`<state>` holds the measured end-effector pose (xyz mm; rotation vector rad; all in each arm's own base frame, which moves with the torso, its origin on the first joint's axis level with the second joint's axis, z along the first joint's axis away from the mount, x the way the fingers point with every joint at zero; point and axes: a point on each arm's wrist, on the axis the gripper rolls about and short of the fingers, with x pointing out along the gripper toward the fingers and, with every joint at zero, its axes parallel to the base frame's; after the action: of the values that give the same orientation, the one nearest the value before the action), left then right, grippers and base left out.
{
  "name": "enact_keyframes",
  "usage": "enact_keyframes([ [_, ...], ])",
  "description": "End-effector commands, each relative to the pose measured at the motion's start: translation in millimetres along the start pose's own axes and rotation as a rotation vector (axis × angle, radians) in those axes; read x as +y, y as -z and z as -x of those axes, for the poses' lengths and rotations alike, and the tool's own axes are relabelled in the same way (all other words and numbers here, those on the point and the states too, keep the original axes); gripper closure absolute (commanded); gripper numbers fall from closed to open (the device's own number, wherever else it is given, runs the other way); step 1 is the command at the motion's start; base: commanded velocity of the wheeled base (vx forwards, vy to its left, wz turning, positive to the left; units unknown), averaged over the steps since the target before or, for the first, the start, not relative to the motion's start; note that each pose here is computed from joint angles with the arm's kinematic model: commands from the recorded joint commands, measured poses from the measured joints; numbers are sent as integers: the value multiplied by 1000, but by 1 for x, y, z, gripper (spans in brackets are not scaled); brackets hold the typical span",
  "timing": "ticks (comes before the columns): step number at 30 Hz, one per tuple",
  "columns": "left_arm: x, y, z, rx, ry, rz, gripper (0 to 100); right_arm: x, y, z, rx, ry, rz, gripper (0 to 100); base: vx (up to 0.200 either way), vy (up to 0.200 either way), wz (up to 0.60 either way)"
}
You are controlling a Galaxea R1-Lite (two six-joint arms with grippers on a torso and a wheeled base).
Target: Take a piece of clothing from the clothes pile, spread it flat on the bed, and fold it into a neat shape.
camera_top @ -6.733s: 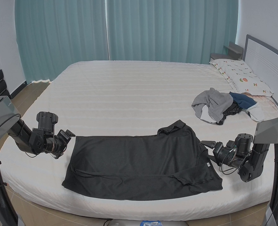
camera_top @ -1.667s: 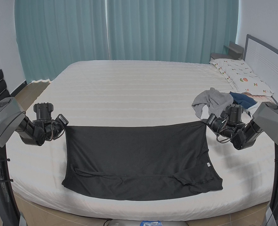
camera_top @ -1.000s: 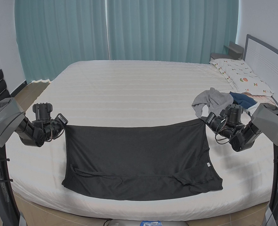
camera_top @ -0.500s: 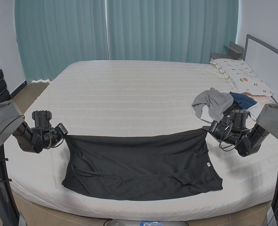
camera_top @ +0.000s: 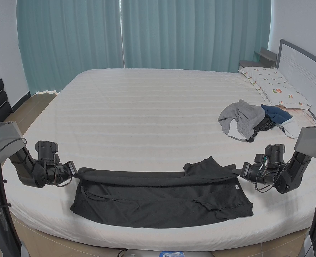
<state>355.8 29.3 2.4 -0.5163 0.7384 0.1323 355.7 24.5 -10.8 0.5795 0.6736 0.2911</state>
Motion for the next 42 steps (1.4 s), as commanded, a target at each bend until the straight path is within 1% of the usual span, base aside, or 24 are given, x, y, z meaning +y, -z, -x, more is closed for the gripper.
enact_keyframes([
  [1, 6, 16, 3, 54, -23, -5, 100, -11, 14, 7, 46, 34, -9, 100, 0, 0, 0],
  [7, 9, 22, 4, 77, -36, -5, 100, -19, 22, 9, 75, 59, 2, 100, 0, 0, 0],
  [17, 14, 34, 8, 120, -53, -19, 100, -23, 28, 6, 96, 69, -3, 100, 0, 0, 0],
  [18, 14, 34, 8, 120, -55, -19, 0, -23, 29, 6, 98, 70, -4, 100, 0, 0, 0],
  [20, 15, 36, 10, 128, -56, -19, 0, -23, 29, 6, 98, 70, -4, 100, 0, 0, 0],
  [21, 15, 37, 11, 128, -58, -19, 0, -23, 28, 6, 96, 69, -3, 0, 0, 0, 0],
  [26, 16, 40, 17, 135, -64, -17, 0, -15, 17, 13, 54, 51, -15, 0, 0, 0, 0],
  [31, 13, 28, 30, 87, -50, 10, 0, -6, -3, 23, -19, 26, -83, 0, 0, 0, 0],
  [32, 12, 22, 33, 63, -42, 29, 0, -2, -9, 25, -40, 15, -121, 0, 0, 0, 0],
  [33, 12, 22, 33, 61, -41, 32, 0, -2, -10, 25, -42, 14, -125, 0, 0, 0, 0],
  [35, 6, 11, 32, 19, -20, 105, 0, 3, -12, 22, -53, 6, -201, 0, 0, 0, 0],
  [37, 1, 1, 28, -9, -2, 172, 0, 3, -12, 19, -49, 2, -260, 0, 0, 0, 0],
  [39, -7, -7, 22, -32, 26, 221, 0, 0, -11, 12, -45, 2, -321, 0, 0, 0, 0],
  [42, -12, -4, 4, -11, 32, 239, 0, -6, -10, 3, -42, 6, -383, 0, 0, 0, 0],
])
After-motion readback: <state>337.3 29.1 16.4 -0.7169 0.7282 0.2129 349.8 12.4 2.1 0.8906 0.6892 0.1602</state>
